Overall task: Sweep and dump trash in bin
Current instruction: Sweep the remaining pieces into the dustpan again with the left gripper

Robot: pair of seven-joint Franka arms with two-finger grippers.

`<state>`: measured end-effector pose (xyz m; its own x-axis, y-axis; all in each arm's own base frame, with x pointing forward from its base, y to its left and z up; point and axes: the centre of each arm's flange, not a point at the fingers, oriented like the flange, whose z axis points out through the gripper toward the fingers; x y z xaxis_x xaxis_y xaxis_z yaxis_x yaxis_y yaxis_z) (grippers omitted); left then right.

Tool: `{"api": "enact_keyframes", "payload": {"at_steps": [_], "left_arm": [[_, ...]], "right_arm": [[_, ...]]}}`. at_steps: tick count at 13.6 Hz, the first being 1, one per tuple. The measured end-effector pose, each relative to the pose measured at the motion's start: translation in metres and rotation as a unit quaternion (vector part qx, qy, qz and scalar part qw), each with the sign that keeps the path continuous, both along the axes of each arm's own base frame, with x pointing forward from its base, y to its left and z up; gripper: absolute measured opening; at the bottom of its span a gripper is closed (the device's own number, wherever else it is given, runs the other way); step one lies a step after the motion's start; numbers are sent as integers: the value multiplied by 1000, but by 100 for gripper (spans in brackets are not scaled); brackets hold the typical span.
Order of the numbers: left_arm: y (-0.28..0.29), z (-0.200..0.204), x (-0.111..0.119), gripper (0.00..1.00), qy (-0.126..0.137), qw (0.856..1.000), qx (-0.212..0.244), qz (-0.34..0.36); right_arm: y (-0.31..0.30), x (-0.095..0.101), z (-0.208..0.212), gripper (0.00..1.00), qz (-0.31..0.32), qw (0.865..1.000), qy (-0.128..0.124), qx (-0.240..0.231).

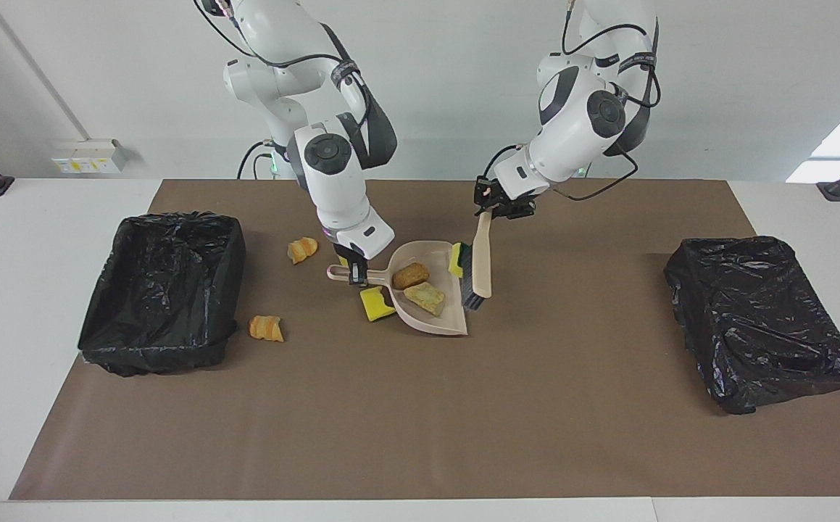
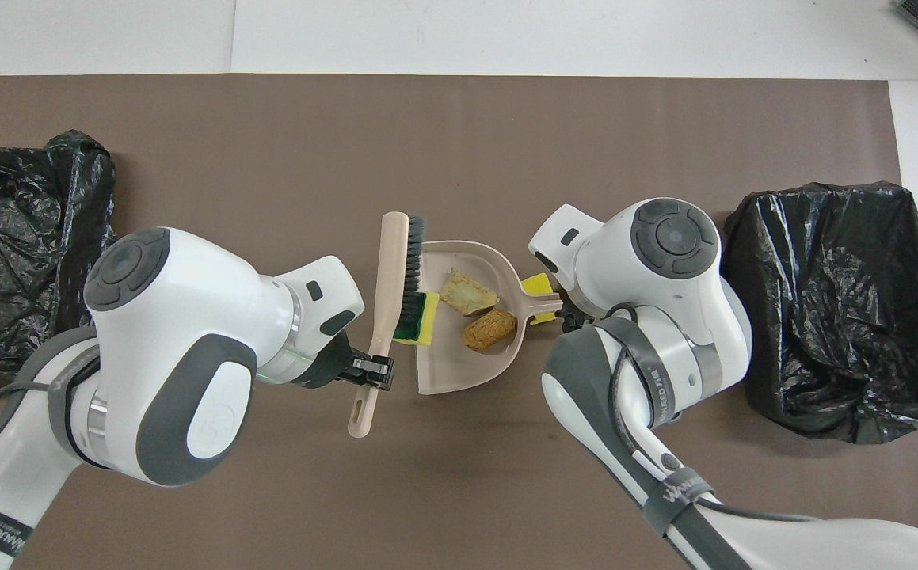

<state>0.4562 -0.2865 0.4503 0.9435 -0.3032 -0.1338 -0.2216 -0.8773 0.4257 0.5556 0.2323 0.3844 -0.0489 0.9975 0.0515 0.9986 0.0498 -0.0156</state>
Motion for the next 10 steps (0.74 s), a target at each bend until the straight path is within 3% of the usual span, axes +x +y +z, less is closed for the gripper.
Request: {"api": "enact_keyframes", "payload": {"at_steps": [5,10], "left_arm": [[-26,-59,-35,27,14,1000,-1,4],[-48,-79,-52,27,-1,1000,-23,19]], "right_arm": [[-26,0,-15,31,10,1000,15,-6],[-23,-4,-15,31,13,1000,15,-5]]}}
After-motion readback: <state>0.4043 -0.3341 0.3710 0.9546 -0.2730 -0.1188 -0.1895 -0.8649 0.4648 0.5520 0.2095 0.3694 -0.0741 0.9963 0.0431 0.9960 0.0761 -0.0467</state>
